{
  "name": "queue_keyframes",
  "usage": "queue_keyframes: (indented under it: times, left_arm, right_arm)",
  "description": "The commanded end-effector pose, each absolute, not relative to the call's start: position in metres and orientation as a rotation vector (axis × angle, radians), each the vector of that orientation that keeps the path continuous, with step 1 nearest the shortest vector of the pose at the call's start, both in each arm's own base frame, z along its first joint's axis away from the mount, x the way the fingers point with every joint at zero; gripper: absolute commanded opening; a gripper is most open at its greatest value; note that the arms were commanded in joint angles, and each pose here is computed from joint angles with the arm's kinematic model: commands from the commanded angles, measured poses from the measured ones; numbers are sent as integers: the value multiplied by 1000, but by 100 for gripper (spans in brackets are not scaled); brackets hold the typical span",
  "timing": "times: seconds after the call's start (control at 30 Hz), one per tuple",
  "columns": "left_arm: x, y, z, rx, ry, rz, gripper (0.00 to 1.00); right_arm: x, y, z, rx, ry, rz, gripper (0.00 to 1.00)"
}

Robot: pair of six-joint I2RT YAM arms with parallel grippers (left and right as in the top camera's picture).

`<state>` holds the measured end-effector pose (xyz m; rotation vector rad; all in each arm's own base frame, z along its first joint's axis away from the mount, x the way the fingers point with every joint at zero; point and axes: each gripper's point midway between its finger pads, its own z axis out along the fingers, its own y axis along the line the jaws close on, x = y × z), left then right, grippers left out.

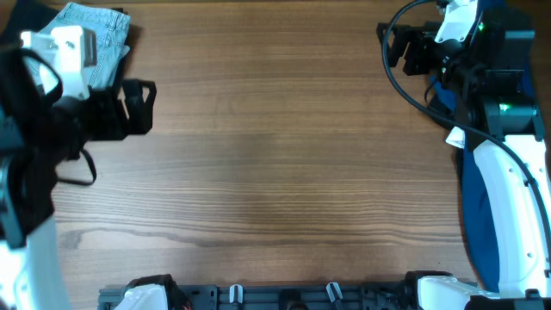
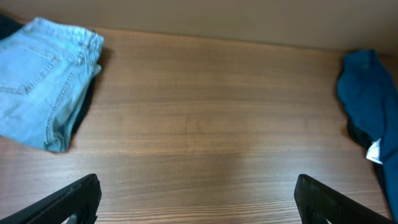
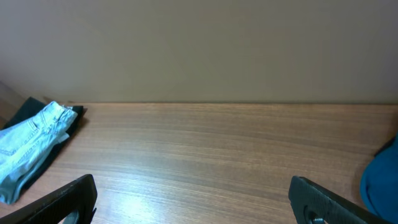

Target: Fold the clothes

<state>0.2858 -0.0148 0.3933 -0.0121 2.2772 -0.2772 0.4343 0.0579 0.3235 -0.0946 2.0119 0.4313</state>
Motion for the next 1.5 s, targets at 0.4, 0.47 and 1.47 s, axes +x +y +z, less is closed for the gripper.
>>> queue_keyframes:
  times: [0.4,0.47,1.47]
  left_arm:
    - [264,-20,416,16,2173,-268,100]
    - [269,-21,419,34,2110,-268,100]
    - [243,-35,232,79,1490,-260,100]
  right_arm:
    - [437,60,321,-115,2017,421,100]
    - [437,60,321,-115,2017,421,100]
    - [437,60,321,-115,2017,421,100]
